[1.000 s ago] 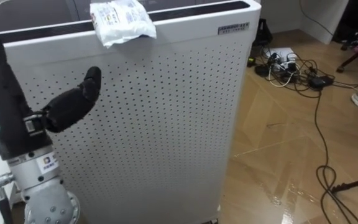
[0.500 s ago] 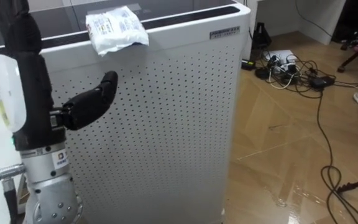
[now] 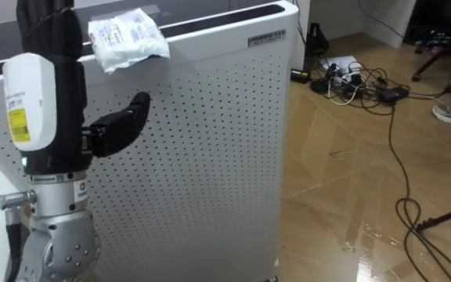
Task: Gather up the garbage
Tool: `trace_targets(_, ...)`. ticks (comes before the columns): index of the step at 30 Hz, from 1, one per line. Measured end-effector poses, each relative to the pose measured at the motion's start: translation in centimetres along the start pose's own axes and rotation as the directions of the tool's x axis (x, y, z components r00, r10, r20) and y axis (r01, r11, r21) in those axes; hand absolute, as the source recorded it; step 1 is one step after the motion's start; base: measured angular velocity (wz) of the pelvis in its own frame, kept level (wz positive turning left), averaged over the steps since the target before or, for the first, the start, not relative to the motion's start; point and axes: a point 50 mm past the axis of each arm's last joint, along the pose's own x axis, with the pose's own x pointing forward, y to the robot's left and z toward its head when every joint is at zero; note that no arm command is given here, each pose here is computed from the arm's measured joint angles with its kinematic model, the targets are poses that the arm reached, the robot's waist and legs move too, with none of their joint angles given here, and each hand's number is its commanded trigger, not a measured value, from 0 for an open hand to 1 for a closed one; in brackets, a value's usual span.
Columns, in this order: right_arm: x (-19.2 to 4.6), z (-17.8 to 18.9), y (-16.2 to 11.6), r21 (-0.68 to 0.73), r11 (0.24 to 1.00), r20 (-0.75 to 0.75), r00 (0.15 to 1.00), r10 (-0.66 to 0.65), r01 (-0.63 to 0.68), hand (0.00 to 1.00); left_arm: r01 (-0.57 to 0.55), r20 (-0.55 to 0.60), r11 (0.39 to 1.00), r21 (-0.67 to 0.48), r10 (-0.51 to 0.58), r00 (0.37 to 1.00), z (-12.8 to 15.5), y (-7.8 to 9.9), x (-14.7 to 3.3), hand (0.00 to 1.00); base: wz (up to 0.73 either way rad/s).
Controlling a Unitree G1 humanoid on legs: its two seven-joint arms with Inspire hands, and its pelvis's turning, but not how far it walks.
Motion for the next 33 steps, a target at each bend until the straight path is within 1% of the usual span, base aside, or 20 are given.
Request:
trace_targets(12, -0.1, 0.1, -0.3, 0.02, 1.0, 0.001, 1.0, -0.012, 0.012, 1.0, 0.064, 0.011, 0.996, 0.066, -0.065, 0.998, 0.0, -0.5, -0.1, 0.0, 0.0)
trace_targets(18, -0.2, 0.1, -0.6, 0.021, 1.0, 0.006, 1.0, -0.019, 0.019, 1.0, 0.089, 0.033, 0.989, 0.122, -0.093, 0.995, -0.7, 0.1, 0.2, 0.0, 0.0)
trace_targets(22, -0.2, 0.2, -0.8, 0.021, 0.999, 0.007, 1.0, -0.024, 0.024, 1.0, 0.13, -0.001, 0.981, 0.142, -0.131, 0.991, -1.5, -0.2, -0.2, 0.0, 0.0)
trace_targets(24, -0.2, 0.3, -1.0, 0.019, 0.999, 0.009, 1.0, -0.03, 0.03, 1.0, 0.163, -0.041, 0.972, 0.168, -0.158, 0.987, -2.5, -0.5, -0.4, 0.0, 0.0)
trace_targets(27, -0.4, 0.3, -1.4, 0.015, 0.999, 0.007, 0.999, -0.038, 0.038, 1.0, 0.176, -0.057, 0.965, 0.195, -0.168, 0.984, -3.2, -0.4, -0.2, 0.0, 0.0)
trace_targets(33, -0.5, 0.4, -1.8, 0.01, 0.999, -0.001, 0.999, -0.048, 0.048, 1.0, 0.194, -0.077, 0.959, 0.207, -0.182, 0.98, -3.7, -0.8, 0.2, 0.0, -0.01)
